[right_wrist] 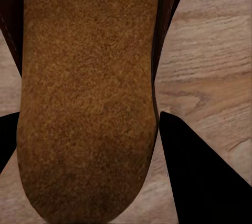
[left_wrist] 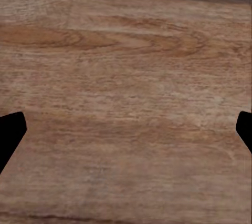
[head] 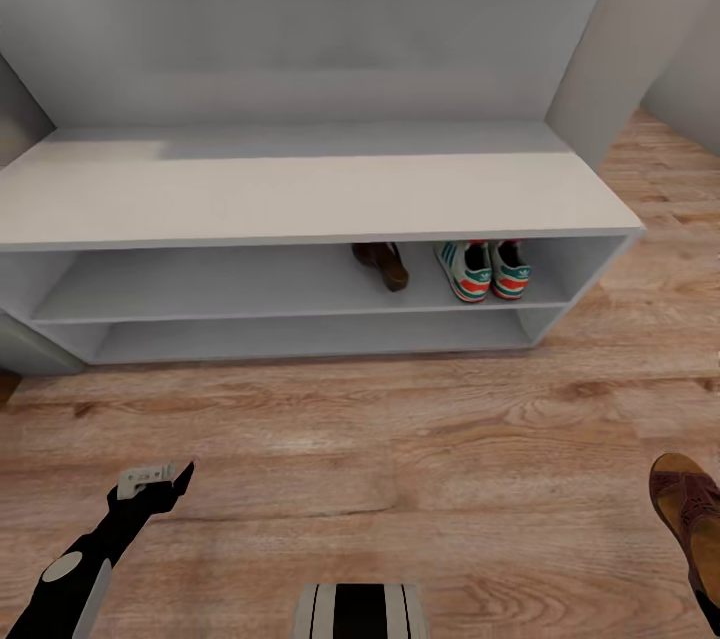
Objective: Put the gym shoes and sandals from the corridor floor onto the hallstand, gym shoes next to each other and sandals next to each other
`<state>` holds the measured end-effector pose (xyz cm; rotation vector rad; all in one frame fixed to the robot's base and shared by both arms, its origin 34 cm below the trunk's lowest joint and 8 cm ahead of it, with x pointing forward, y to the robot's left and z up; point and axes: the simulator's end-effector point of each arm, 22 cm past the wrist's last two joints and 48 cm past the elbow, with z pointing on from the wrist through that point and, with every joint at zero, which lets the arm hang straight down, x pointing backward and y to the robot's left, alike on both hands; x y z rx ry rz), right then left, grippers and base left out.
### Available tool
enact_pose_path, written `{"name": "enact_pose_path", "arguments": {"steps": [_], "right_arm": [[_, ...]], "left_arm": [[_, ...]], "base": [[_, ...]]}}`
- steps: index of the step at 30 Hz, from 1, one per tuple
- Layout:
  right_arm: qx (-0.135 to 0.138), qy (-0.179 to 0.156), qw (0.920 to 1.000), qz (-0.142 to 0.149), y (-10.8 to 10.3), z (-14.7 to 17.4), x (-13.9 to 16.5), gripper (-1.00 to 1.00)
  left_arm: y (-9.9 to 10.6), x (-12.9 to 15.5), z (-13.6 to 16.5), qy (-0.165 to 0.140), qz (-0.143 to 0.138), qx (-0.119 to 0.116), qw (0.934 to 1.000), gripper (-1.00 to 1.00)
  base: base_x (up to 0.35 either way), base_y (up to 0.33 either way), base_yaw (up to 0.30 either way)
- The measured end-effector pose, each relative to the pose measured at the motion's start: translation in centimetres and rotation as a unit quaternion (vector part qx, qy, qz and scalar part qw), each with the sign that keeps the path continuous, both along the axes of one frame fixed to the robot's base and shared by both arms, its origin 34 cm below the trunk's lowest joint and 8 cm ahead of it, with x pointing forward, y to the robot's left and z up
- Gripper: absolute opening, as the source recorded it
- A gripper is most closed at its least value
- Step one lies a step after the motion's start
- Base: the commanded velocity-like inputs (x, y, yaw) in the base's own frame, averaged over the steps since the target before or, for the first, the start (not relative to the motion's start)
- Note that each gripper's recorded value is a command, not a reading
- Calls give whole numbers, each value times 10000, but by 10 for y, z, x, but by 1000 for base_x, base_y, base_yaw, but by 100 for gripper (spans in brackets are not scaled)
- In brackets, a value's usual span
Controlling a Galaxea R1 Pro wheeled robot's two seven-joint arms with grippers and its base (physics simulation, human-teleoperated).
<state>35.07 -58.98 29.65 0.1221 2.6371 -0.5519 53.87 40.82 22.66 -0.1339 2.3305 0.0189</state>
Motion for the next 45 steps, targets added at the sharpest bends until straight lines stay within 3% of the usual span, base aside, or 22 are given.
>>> {"name": "enact_pose_path", "arguments": {"steps": [16, 33, 45], "right_arm": [[46, 9, 10000, 59, 5, -2, 3, -100], [117, 33, 9998, 168, 13, -7, 7, -100], [155, 67, 9996, 230, 18, -9, 7, -100]], "left_arm": [[0, 0, 0, -1, 1, -3, 10000, 100], [0, 0, 0, -1, 6, 1, 10000, 100], [0, 0, 0, -1, 9, 3, 10000, 100]], "base": [[-273, 80, 0], [-27, 21, 0], [-1, 219, 0]]}}
